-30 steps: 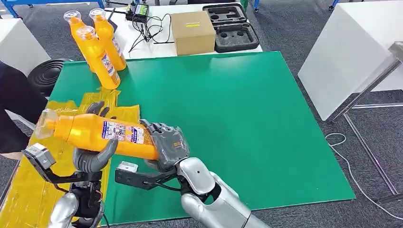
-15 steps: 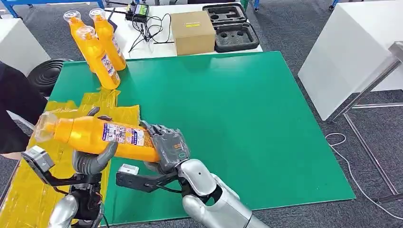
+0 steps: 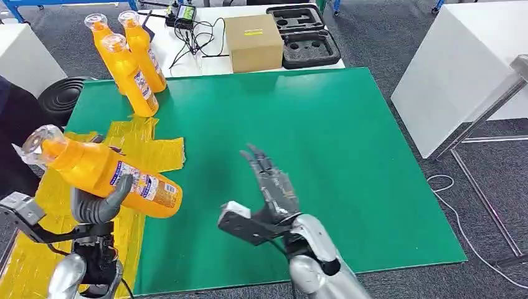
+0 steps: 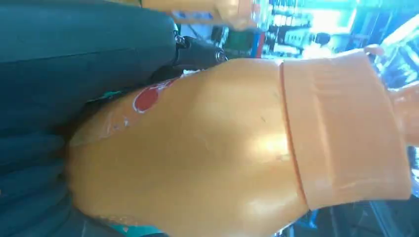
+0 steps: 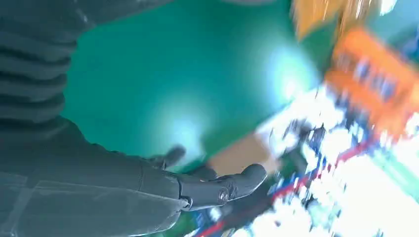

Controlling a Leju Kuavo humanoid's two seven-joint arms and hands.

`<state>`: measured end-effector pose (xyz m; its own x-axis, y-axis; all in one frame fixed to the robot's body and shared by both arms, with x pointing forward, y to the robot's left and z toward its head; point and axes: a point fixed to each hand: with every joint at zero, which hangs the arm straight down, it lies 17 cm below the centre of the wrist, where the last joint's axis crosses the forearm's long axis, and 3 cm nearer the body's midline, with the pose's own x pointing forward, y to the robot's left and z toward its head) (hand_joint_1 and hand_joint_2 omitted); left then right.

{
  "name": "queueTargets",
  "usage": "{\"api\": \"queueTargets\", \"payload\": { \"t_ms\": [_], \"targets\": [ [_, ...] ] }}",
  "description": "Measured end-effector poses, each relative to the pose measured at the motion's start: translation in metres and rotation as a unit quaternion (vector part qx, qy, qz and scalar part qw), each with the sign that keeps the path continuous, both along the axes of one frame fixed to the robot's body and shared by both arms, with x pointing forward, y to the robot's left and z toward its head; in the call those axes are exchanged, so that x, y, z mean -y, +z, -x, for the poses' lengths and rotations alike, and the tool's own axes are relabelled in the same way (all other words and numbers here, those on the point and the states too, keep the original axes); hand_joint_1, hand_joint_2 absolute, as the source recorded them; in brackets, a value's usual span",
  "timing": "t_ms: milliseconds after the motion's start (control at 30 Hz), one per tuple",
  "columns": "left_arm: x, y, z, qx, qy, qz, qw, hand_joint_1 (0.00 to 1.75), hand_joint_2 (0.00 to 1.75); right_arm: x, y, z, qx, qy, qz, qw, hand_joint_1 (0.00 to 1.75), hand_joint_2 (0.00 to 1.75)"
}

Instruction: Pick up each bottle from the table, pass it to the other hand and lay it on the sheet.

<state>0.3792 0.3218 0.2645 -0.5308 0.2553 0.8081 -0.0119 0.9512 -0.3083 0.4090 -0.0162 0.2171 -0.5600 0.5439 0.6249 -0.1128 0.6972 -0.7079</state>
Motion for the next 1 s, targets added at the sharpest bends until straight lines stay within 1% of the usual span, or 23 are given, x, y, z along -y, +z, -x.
{"api": "queueTargets", "payload": {
  "t_ms": [33,100,200,267,333,367,433,467,500,533,567,600,633,700,733,767,800,933,1000],
  "targets": [
    [-0.005,-0.001,0.001,0.0,0.004,-0.001,1.0,1.75,1.75,0.019,0.004,-0.002,0.008,-0.016,-0.006,1.0,0.0,0.0],
    [-0.012,-0.001,0.002,0.0,0.011,-0.001,1.0,1.75,1.75,0.041,0.009,-0.004,0.016,-0.036,-0.012,0.999,0.0,0.0],
    [-0.014,-0.001,0.003,0.0,0.016,-0.006,1.0,1.75,1.75,0.057,0.012,-0.003,0.023,-0.052,-0.015,0.998,0.0,0.0],
    [-0.017,-0.001,0.004,0.002,0.031,-0.023,0.999,1.75,1.75,0.078,0.015,0.001,0.036,-0.078,-0.025,0.996,0.0,0.0],
    [-0.026,0.0,0.007,0.006,0.073,-0.064,0.995,1.75,1.75,0.103,0.016,0.01,0.05,-0.105,-0.034,0.993,0.0,0.0],
    [-0.033,0.001,0.009,0.01,0.11,-0.105,0.988,1.75,1.75,0.118,0.017,0.017,0.058,-0.117,-0.044,0.991,0.0,0.0],
    [-0.043,0.005,0.013,0.017,0.168,-0.169,0.971,1.75,1.75,0.136,0.018,0.031,0.064,-0.127,-0.054,0.988,0.0,0.0],
    [-0.05,0.009,0.018,0.021,0.224,-0.227,0.947,1.75,1.75,0.144,0.02,0.038,0.07,-0.132,-0.06,0.987,0.0,0.0],
    [-0.055,0.013,0.025,0.026,0.288,-0.298,0.91,1.75,1.75,0.151,0.023,0.044,0.075,-0.135,-0.065,0.986,0.0,0.0],
    [-0.055,0.018,0.032,0.035,0.339,-0.363,0.867,1.75,1.75,0.157,0.025,0.049,0.078,-0.139,-0.069,0.985,0.0,0.0],
    [-0.052,0.023,0.037,0.047,0.375,-0.417,0.826,1.75,1.75,0.162,0.028,0.052,0.082,-0.142,-0.072,0.984,0.0,0.0],
    [-0.043,0.028,0.041,0.065,0.404,-0.478,0.777,1.75,1.75,0.167,0.033,0.053,0.086,-0.144,-0.075,0.983,0.0,0.0],
    [-0.039,0.029,0.041,0.07,0.415,-0.505,0.753,1.75,1.75,0.169,0.035,0.053,0.086,-0.143,-0.078,0.983,0.0,0.0],
    [-0.032,0.02,0.035,0.059,0.428,-0.558,0.708,1.75,1.75,0.173,0.038,0.054,0.079,-0.135,-0.085,0.984,0.0,0.0],
    [-0.029,0.009,0.028,0.045,0.431,-0.596,0.677,1.75,1.75,0.175,0.039,0.052,0.074,-0.129,-0.09,0.985,0.0,0.0],
    [-0.029,0.0,0.023,0.032,0.431,-0.617,0.657,1.75,1.75,0.176,0.04,0.05,0.074,-0.125,-0.092,0.985,0.0,0.0],
    [-0.03,-0.007,0.018,0.023,0.431,-0.629,0.647,1.75,1.75,0.177,0.042,0.049,0.075,-0.123,-0.091,0.985,0.0,0.0],
    [-0.033,-0.023,0.01,0.002,0.423,-0.64,0.642,1.75,1.75,0.181,0.046,0.046,0.079,-0.122,-0.089,0.985,0.0,0.0],
    [-0.04,-0.039,0.002,-0.021,0.417,-0.651,0.634,1.75,1.75,0.18,0.049,0.043,0.08,-0.116,-0.091,0.986,0.0,0.0]
  ]
}}
